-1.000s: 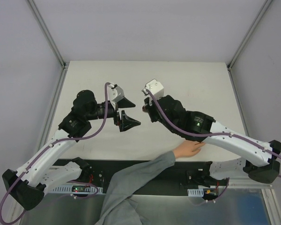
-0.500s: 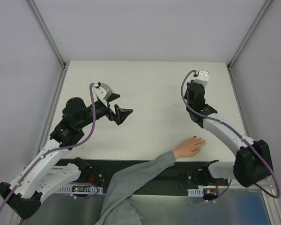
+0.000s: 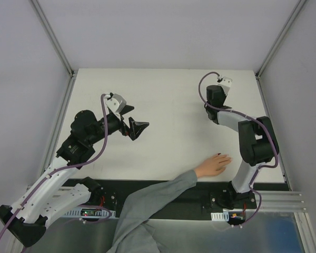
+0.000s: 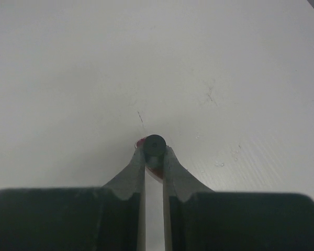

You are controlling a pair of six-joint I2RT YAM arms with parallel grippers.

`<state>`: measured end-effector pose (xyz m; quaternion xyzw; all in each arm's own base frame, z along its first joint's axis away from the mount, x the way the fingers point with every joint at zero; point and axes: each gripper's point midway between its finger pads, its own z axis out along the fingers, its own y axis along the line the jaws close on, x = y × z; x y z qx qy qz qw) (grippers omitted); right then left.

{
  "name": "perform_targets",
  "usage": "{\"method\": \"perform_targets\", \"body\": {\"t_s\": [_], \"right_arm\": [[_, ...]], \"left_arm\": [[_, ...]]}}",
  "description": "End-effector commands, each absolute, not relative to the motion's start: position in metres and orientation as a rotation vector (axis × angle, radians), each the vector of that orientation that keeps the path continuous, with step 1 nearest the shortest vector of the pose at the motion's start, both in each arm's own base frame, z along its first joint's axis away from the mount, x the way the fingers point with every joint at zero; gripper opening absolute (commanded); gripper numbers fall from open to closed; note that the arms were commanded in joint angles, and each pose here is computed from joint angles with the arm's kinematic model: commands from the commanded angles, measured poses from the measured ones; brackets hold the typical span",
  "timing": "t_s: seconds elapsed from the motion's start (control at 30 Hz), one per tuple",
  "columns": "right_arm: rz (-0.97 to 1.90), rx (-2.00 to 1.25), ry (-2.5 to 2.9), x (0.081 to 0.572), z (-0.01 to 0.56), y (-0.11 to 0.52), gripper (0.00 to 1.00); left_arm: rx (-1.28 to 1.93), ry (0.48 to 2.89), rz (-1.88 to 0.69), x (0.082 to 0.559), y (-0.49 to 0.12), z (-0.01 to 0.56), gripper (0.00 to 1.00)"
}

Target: Paint the nails

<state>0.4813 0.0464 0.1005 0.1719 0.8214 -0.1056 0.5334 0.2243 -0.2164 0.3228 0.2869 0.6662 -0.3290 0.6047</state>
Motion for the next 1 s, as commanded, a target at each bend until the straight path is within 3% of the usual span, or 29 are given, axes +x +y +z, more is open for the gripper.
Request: {"method": "perform_targets", "body": {"t_s": [0.0,0.43,0.57,0.7,0.77,0.97], "right_arm": [[-0.204,0.465,1.911,0.497,0.123,0.053,0.02],[-0.207,0.471,2.069,0.489,0.089,0.060,0.06],[-0.182,0.429,2.102,0.483,0.087,0.070,0.00],[-0.122,0.191,2.104,0.473,0.093,0.117,0.00],[0.043,0.098,2.067,0.469,0.107,0.149,0.00],[0.372,-0.272,2.008,0.404,0.116,0.268,0.02]], "left_arm": [[0.641,1.480,-0.750,0.225,-0.212,0.340,0.99],[0.647,1.474,-0.770,0.222,-0.214,0.341,0.99],[0.642,1.468,-0.770,0.221,-0.213,0.343,0.99],[0.640,1.463,-0.773,0.220,-0.212,0.345,0.99],[0.631,1.460,-0.770,0.220,-0.211,0.346,0.99],[0.565,1.441,-0.728,0.222,-0.199,0.353,0.99]]}}
